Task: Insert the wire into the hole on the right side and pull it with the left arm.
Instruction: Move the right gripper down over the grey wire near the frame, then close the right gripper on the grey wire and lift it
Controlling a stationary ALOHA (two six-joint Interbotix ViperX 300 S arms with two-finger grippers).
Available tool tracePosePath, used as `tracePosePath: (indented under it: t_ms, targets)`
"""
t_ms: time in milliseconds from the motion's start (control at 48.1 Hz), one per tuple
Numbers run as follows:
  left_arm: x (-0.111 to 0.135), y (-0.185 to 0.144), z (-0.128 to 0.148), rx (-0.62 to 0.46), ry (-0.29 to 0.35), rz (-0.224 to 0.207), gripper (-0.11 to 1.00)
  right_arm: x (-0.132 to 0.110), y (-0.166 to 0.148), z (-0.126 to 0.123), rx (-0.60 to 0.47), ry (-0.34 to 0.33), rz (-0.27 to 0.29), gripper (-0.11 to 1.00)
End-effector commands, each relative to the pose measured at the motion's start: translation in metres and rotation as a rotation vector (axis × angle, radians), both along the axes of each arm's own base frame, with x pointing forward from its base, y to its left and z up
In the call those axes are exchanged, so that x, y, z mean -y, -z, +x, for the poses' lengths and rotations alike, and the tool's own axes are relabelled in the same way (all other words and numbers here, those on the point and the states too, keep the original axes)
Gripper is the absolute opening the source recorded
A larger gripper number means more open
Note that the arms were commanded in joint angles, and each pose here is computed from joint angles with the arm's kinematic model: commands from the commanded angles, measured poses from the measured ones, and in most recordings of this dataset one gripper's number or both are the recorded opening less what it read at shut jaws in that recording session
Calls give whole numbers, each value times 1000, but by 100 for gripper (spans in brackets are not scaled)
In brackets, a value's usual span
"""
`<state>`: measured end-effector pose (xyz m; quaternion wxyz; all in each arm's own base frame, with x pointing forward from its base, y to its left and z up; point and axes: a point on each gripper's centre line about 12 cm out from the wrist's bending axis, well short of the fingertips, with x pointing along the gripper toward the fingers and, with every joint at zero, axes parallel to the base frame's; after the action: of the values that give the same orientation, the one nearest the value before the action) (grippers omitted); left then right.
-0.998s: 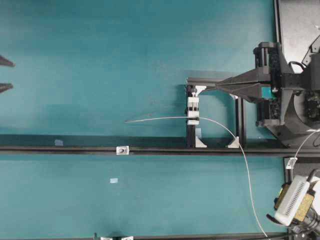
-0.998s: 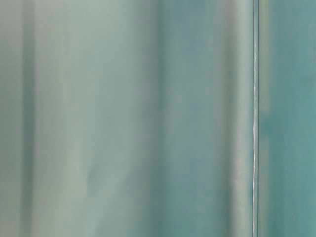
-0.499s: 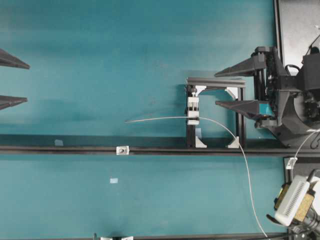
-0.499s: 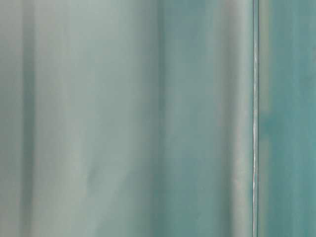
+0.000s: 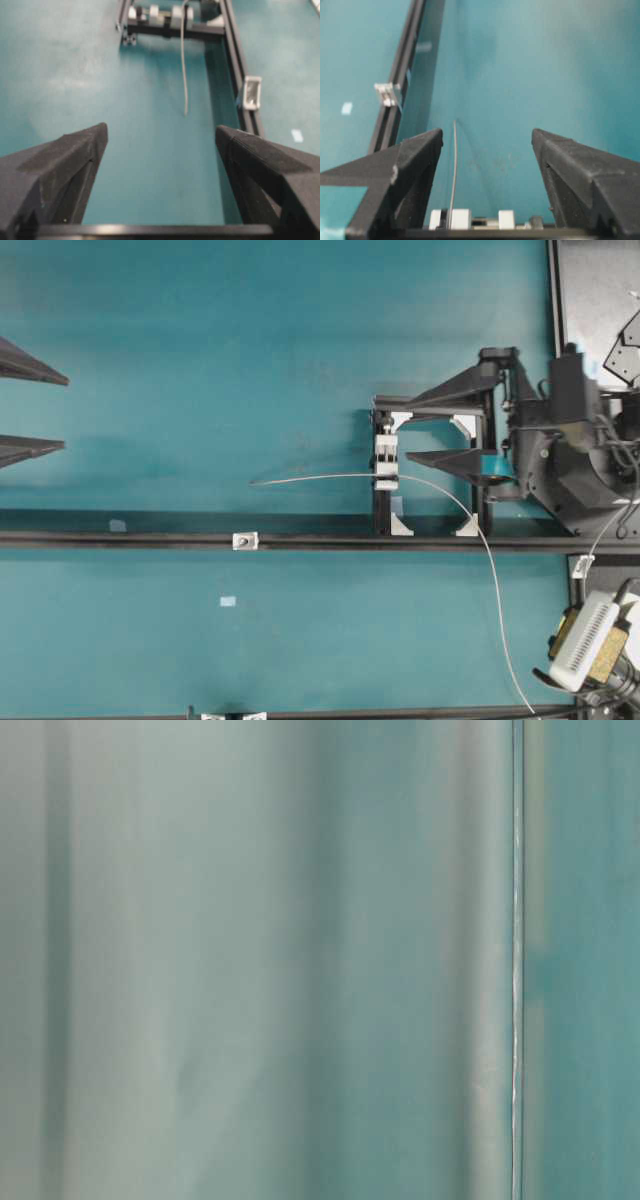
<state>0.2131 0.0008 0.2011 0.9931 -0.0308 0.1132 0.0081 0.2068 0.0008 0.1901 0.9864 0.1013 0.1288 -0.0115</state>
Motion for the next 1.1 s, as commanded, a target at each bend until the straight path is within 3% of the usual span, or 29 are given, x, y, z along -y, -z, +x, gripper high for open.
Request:
tracePosePath:
  t_ms: [0,686,1081]
  targets:
    - [0,-1,7,-9,-1,-4,76,0,-5,11,5,0,7,80]
    - [0,41,52,-222,-1,-1,75,-8,32,65,-201,-28,-1,80]
    - [0,53,69,-275,0,0,75,-12,56,100,-287,-39,-5,80]
